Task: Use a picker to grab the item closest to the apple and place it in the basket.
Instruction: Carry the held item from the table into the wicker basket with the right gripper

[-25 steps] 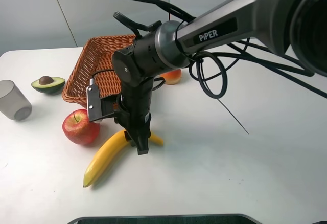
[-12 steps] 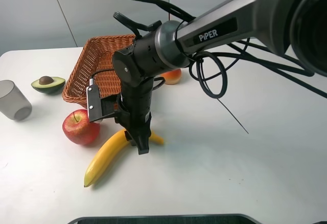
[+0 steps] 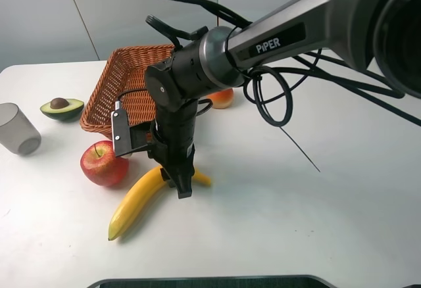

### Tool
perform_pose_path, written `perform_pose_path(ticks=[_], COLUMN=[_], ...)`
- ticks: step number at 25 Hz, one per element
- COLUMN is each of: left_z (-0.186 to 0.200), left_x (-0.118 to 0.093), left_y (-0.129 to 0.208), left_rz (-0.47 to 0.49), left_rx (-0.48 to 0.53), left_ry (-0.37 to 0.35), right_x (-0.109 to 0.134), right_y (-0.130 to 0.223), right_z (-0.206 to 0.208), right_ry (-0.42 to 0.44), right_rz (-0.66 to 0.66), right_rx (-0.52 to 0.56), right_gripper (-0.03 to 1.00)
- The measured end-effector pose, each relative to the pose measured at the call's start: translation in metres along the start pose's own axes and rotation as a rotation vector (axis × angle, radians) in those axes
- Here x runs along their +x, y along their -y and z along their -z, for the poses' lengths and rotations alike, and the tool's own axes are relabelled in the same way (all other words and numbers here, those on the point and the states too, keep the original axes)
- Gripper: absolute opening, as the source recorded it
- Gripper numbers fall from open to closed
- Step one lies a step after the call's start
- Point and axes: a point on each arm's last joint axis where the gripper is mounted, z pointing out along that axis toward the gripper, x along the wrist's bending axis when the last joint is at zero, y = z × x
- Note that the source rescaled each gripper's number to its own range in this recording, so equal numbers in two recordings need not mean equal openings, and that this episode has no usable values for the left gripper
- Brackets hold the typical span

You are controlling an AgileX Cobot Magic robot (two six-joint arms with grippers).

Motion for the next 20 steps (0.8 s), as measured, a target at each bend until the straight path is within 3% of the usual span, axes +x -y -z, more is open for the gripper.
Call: perform_pose_path(ticks=[6, 14, 20], left_z=[0.0, 0.0, 0.0], left_x=[0.0, 0.0, 0.0], left_y=[0.0, 0.0, 0.0], left_rz=[0.002, 0.002, 0.002], left_rx=[0.0, 0.0, 0.0], left_ry=[0.0, 0.0, 0.0], right_x=[-0.001, 0.008, 0.013], right_y=[-0.001, 0.0, 0.002], right_z=[0.009, 0.052, 0.091], right_ry=[0.012, -0.028, -0.005], right_rz=[-0.002, -0.004, -0.055], right_rx=[-0.006, 0.015, 0.015], right_gripper=[0.03, 0.03, 0.03])
